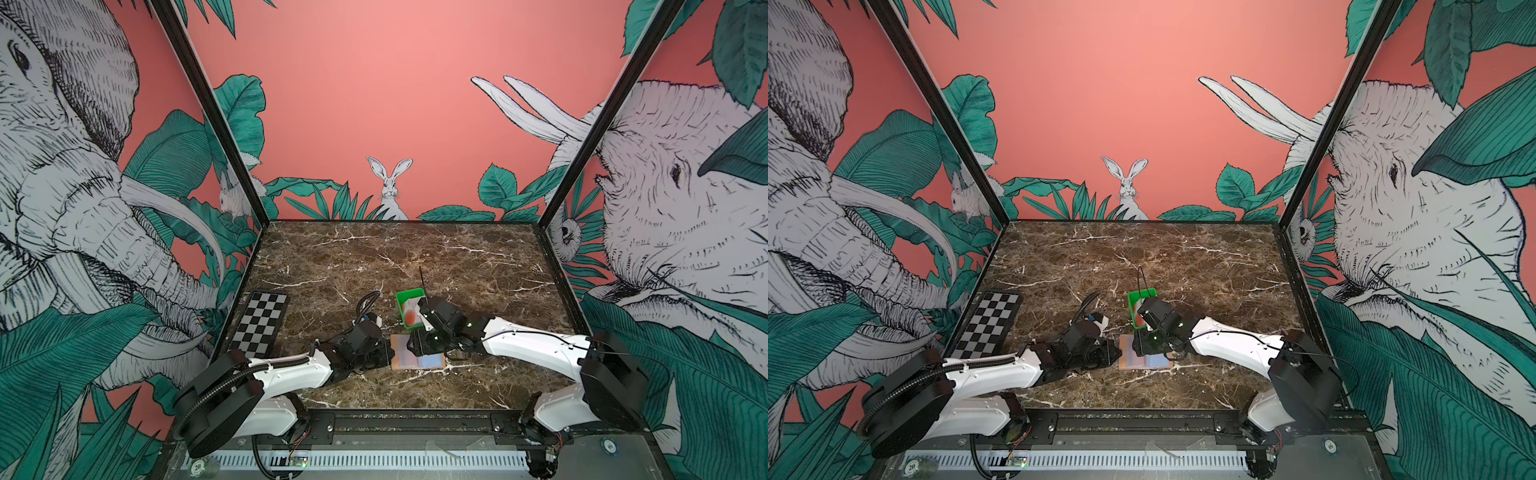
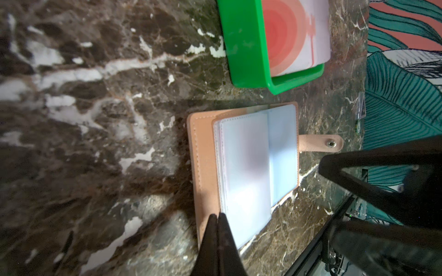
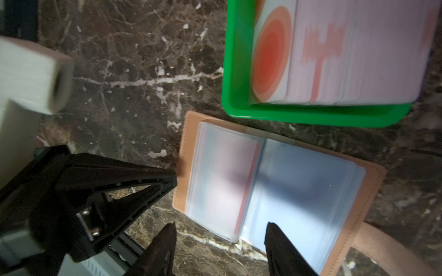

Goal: Insert credit cards into a card holder
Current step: Flip over the card slot in the card holder.

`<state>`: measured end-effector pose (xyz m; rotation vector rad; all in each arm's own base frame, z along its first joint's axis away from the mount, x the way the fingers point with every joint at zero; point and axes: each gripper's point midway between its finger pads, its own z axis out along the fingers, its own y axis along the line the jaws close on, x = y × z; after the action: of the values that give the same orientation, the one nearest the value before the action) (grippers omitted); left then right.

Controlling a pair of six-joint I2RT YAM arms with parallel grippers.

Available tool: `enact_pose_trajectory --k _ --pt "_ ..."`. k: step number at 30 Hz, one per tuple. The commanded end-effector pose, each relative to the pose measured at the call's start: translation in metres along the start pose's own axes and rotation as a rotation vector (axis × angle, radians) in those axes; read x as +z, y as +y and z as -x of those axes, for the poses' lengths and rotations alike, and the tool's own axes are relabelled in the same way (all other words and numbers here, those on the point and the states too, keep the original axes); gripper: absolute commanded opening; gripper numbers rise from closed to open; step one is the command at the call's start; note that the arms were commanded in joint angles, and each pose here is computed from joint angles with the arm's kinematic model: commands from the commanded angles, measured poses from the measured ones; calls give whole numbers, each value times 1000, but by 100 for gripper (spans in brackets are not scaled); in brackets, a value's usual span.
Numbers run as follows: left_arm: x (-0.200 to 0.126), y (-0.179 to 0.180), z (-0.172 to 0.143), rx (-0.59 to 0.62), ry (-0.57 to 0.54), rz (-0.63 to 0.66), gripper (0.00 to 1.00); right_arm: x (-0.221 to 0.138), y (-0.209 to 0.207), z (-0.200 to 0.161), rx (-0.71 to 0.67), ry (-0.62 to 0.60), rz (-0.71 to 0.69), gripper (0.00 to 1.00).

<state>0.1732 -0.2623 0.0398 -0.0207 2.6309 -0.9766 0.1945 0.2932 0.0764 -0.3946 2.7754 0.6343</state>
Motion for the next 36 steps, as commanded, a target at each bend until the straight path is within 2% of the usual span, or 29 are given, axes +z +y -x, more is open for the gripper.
enact_pose_trajectory --k 1,11,26,36 --pt "2 7 1 -18 -18 9 0 2 -17 -5 -26 29 -121 61" --pt "4 9 0 -34 -18 2 0 14 -14 -12 -111 89 -252 65" --pt "17 13 -8 -72 12 -21 0 26 -6 -18 -195 117 -360 80" --pt "15 17 -9 -70 11 -2 0 33 -11 -22 -201 120 -406 80"
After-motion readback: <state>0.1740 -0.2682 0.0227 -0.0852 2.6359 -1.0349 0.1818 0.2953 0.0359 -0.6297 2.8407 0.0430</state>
